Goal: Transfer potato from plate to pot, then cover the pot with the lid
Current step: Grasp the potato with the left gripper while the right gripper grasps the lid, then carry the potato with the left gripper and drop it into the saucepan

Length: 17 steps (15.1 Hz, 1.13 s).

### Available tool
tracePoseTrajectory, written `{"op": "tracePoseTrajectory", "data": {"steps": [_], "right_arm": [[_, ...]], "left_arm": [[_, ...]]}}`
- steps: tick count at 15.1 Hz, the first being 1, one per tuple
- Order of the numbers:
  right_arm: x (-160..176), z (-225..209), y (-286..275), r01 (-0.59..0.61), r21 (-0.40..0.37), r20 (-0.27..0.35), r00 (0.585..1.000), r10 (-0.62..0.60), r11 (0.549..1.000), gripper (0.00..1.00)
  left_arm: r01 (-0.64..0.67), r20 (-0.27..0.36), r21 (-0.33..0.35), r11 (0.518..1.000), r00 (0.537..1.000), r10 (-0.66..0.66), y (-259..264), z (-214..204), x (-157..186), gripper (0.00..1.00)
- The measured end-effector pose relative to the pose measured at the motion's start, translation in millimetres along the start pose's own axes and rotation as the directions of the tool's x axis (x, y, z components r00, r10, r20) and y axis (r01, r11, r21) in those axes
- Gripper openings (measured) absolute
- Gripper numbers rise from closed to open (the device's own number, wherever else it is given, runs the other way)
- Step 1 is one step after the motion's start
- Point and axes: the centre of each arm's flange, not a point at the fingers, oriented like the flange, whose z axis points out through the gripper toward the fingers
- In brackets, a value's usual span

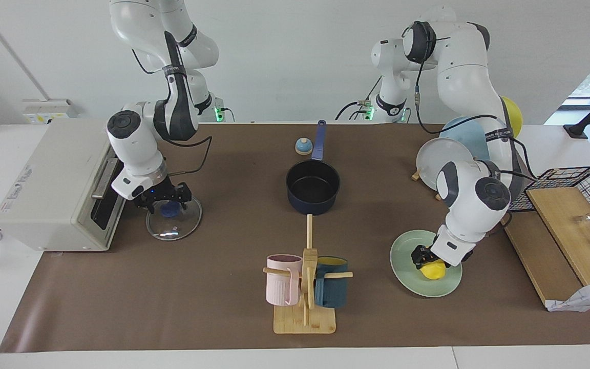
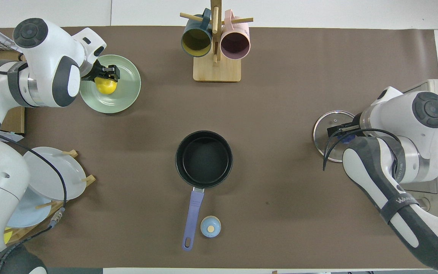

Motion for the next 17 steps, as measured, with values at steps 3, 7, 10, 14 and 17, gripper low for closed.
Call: {"op": "tracePoseTrajectory", "data": {"steps": [3, 7, 10, 14, 17], "right_arm": [[-2.9, 4.0, -0.9, 0.022, 0.001, 0.009, 1.0, -0.022, 1.0, 1.0], [-5.6, 9.0, -1.1, 0.048, 0.0, -0.002, 0.999, -0.048, 0.999, 1.0], [-6.6, 10.9, -1.2, 0.053, 0.0, -0.006, 0.999, -0.053, 0.999, 1.0], [-9.4, 13.9, 2.2, 0.095, 0.001, 0.002, 0.995, -0.095, 0.995, 1.0], [-11.9, 16.9, 2.6, 0.105, 0.002, 0.009, 0.994, -0.105, 0.995, 1.0]], "left_arm": [[0.016, -0.008, -0.001, 1.0, 1.0, -0.016, 1.2, -10.4, 0.9, 0.67], [0.122, 0.015, -0.007, 0.993, 0.992, -0.122, 24.6, -108.4, -18.7, 0.67], [0.185, 0.043, -0.004, 0.983, 0.982, -0.185, 92.1, -184.7, -71.4, 0.67], [0.193, 0.068, -0.013, 0.981, 0.979, -0.192, 190.1, -203.5, -161.4, 0.67], [0.178, 0.027, -0.053, 0.983, 0.984, -0.177, 245.7, -168.7, -214.3, 0.67]]}}
